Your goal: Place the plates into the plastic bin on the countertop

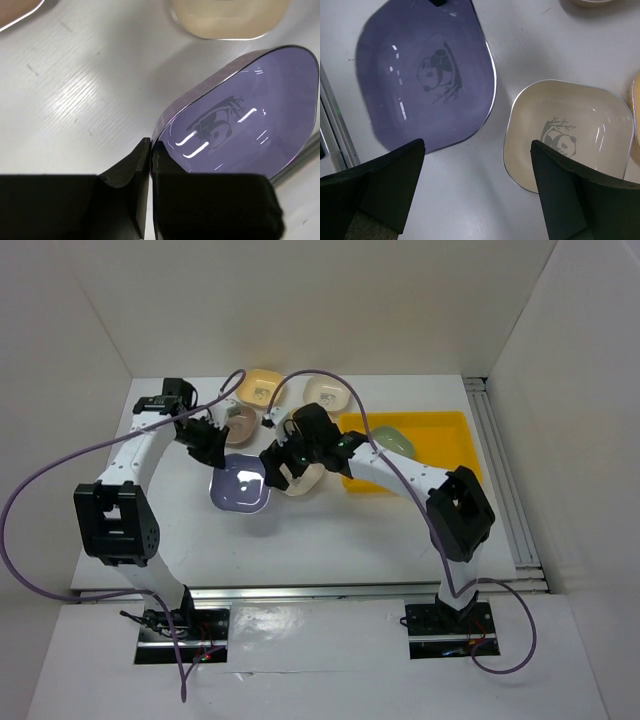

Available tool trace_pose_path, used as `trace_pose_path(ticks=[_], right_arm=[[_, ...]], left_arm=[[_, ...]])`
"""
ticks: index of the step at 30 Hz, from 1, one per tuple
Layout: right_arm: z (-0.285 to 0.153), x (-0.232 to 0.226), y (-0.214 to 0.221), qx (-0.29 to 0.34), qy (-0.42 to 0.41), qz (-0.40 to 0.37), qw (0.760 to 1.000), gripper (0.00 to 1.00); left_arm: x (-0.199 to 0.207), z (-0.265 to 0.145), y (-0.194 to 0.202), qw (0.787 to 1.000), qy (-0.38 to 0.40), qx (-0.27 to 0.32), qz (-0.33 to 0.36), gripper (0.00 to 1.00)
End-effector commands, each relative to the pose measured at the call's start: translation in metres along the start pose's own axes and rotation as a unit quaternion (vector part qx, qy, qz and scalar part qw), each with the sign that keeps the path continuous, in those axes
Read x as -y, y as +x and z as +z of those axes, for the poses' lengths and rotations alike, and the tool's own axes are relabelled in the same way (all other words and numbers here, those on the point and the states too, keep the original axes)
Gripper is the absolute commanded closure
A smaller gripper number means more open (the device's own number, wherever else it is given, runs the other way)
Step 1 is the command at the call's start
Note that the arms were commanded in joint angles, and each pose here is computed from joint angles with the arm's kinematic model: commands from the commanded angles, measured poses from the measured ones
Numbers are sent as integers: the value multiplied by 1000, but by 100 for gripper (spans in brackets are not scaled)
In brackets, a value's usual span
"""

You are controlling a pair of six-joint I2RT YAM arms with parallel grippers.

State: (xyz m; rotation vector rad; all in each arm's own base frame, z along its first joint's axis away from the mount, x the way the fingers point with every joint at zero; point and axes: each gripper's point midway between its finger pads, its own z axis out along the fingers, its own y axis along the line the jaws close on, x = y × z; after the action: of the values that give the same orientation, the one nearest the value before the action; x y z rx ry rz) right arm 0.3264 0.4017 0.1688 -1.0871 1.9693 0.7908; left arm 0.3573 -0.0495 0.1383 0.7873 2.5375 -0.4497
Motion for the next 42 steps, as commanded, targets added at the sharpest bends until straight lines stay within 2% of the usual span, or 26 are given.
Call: trace_pose_path(ticks=[1,6,8,9,13,14,15,18,19,20,23,27,29,31,35,38,40,42], right_arm=[[-1,4,-42,60,-4,-24,998,8],[12,7,-41,66,3,-23,998,8],[16,8,-42,71,3,-19,997,13],[21,9,-36,64,3,-12,998,19],[30,4,-31,57,-7,-2,998,72],[31,2,-35,60,0,1,998,94],[31,4,-35,60,4,1,998,99],[27,12,-36,60,32,7,998,100],[22,13,-38,59,40,8,997,100],[16,23,-40,61,52,12,997,100],[-18,58,-43,68,101,35,992,100],[-81,118,-25,71,193,88,975,100],[-124,152,-22,87,244,115,959,100],[-164,186,0,86,302,157,936,100],[-212,234,48,73,381,208,898,100],[-233,261,73,81,397,240,882,100],[-239,273,82,76,405,240,879,100],[-245,291,103,61,428,253,866,100]], left_arm=[[41,-15,-5,996,89,0,12,100],[53,-24,-18,993,112,19,17,100],[55,-27,-29,992,118,34,18,100],[56,-28,-27,992,121,30,10,100],[56,-32,-41,991,122,49,2,100],[59,-33,-45,991,123,50,3,100],[58,-32,-47,991,121,54,1,100],[53,-36,-59,992,105,71,-7,77],[53,-41,-66,992,100,83,-13,64],[52,-41,-65,992,96,80,-17,39],[47,-49,-83,991,77,110,-23,0],[38,-44,-93,990,64,120,-37,0],[29,-38,-93,991,50,115,-55,0],[18,-27,-91,992,35,105,-63,0],[12,-14,-95,992,19,102,-68,0],[15,3,-98,995,-11,82,-53,0],[16,10,-100,996,-29,74,-46,0],[19,23,-101,996,-39,64,-46,0]])
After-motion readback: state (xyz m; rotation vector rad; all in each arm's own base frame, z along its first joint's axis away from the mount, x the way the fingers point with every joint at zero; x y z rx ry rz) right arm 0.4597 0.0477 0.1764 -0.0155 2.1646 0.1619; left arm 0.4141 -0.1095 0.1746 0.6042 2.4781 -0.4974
